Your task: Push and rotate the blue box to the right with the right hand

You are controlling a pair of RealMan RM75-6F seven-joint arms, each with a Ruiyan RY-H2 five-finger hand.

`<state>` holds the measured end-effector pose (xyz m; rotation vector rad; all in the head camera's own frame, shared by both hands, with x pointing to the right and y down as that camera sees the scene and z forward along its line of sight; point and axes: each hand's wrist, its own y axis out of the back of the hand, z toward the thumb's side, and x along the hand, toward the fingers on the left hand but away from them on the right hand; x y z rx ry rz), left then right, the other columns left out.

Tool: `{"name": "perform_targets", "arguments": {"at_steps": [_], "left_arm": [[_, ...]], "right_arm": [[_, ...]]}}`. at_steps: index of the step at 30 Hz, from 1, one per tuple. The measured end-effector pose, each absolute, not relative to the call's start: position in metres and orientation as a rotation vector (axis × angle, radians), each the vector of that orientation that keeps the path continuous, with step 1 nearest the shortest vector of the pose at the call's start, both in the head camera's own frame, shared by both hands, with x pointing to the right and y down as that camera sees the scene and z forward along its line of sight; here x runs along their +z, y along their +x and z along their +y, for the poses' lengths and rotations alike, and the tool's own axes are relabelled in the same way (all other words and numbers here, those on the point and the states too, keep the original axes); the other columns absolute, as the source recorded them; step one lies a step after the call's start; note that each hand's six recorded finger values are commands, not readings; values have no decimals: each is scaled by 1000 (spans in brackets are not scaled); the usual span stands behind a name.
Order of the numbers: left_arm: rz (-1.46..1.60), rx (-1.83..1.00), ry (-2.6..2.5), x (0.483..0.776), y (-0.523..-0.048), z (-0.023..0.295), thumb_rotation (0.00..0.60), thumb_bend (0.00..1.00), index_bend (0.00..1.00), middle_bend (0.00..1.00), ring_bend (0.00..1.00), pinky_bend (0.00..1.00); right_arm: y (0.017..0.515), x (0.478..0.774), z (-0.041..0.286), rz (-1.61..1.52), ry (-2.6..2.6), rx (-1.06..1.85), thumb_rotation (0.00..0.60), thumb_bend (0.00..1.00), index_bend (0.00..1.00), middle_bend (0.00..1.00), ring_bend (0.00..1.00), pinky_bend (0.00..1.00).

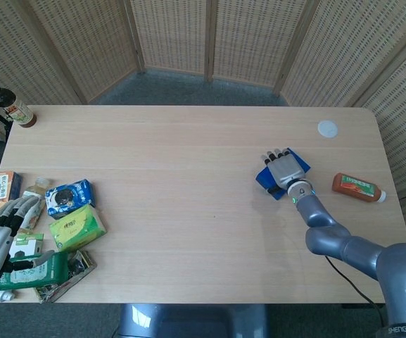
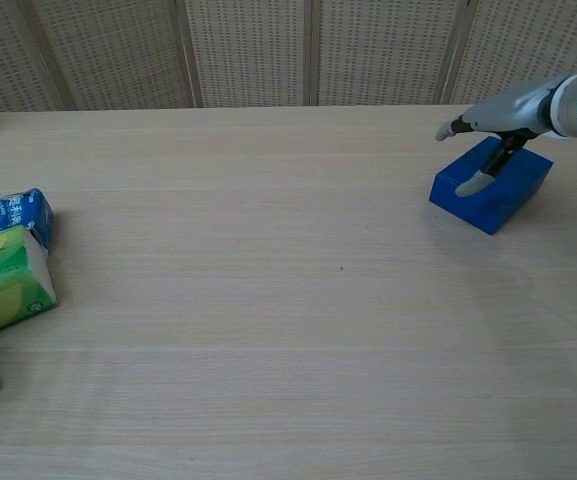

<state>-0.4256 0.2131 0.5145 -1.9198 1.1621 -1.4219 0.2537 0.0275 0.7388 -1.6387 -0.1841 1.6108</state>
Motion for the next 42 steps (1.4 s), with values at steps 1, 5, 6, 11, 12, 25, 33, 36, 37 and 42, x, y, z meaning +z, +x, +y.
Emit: {"name": "perform_targets", "arguments": {"at_steps": [1, 5, 6, 11, 12, 25, 33, 36, 37, 42], "left_arm": [[1162, -1422, -1920, 514, -425, 213, 464, 227, 1, 0, 0, 0], [1161, -1420, -1920, 513, -424, 213, 457, 227, 0, 0, 0, 0], [1160, -1420, -1920, 512, -424, 212, 457, 227, 0, 0, 0, 0], [1156, -1419, -1921, 512, -421, 211, 455, 225, 0, 0, 0, 0], [1155, -1419, -1922, 512, -421, 211, 455, 225, 0, 0, 0, 0], [1169, -1417, -1921, 508, -419, 212, 449, 227, 0, 0, 0, 0], [1167, -1409, -1927, 506, -414, 213, 437, 227, 0, 0, 0, 0], [1169, -1411, -1925, 505, -413, 213, 436, 227, 0, 0, 0, 0], [1170, -1411, -1925, 505, -413, 213, 435, 227, 0, 0, 0, 0], [1166, -1411, -1924, 503, -410, 212, 428, 226, 0, 0, 0, 0]], "right_arm": [[253, 739, 28, -175, -1636, 1595, 546, 243, 0, 0, 0, 0], [250, 739, 31, -143, -1630, 1520, 600, 265, 0, 0, 0, 0], [250, 739, 31, -137, -1629, 1505, 600, 267, 0, 0, 0, 0], [248, 738, 28, -104, -1623, 1435, 600, 270, 0, 0, 0, 0], [248, 737, 27, -97, -1620, 1426, 600, 270, 0, 0, 0, 0], [272, 735, 16, -15, -1572, 1421, 600, 268, 0, 0, 0, 0], [289, 738, 17, 8, -1562, 1440, 600, 266, 0, 0, 0, 0], [294, 742, 21, 7, -1573, 1451, 600, 261, 0, 0, 0, 0], [296, 744, 22, 6, -1577, 1455, 600, 260, 0, 0, 0, 0], [300, 753, 29, 3, -1594, 1467, 600, 244, 0, 0, 0, 0]]}}
